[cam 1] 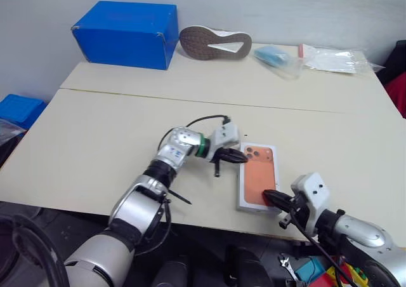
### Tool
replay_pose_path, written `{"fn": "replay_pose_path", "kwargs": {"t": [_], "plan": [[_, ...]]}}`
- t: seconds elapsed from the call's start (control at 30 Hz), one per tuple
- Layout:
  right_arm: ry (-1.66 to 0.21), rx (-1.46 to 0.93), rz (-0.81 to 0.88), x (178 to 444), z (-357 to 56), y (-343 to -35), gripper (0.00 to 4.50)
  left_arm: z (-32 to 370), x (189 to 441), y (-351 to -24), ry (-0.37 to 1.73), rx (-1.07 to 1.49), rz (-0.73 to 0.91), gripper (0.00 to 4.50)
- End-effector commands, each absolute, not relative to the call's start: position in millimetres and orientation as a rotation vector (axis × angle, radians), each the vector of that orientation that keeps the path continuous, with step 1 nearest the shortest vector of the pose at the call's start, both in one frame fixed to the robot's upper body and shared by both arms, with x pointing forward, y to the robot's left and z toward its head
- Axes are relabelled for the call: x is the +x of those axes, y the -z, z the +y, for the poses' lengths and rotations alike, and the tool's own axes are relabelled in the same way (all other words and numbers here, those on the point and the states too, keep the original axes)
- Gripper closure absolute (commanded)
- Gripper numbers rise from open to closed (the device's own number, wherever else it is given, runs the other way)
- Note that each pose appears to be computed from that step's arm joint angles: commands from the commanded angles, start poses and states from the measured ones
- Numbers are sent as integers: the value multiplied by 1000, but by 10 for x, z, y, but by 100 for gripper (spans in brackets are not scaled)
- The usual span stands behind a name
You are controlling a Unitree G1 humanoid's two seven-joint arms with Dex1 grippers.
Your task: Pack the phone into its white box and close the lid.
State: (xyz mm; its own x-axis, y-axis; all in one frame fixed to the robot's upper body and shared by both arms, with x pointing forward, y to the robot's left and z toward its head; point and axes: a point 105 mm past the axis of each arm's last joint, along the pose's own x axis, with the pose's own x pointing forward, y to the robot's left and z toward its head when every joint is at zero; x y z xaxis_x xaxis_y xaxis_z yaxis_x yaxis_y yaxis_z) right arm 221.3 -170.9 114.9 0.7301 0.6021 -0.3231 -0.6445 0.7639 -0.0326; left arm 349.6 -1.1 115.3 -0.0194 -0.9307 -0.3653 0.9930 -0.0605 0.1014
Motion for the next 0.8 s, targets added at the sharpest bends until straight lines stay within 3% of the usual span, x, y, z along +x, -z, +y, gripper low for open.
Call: {"fn": "replay_pose_path", "kwargs": {"t": [0.03,0.17,0.33,0.4,0.57,0.8], "plan": [[-807,-230,218,2093,-1848,-1522,389,404,3271,-1248,1675,351,232,298],[-924,-282,269,1969,-2122,-1681,253,1024,3021,-1287,1646,341,336,166],[-974,-296,311,2008,-2491,-1893,77,1577,2819,-1430,1510,351,402,6],[-980,-297,312,2052,-2613,-1996,11,1717,2771,-1558,1446,334,391,0],[-977,-336,311,2155,-2818,-2162,5,1879,2660,-1801,1344,339,330,0],[-953,-344,247,2287,-2798,-2188,5,1747,2585,-1908,1360,303,214,0]]}}
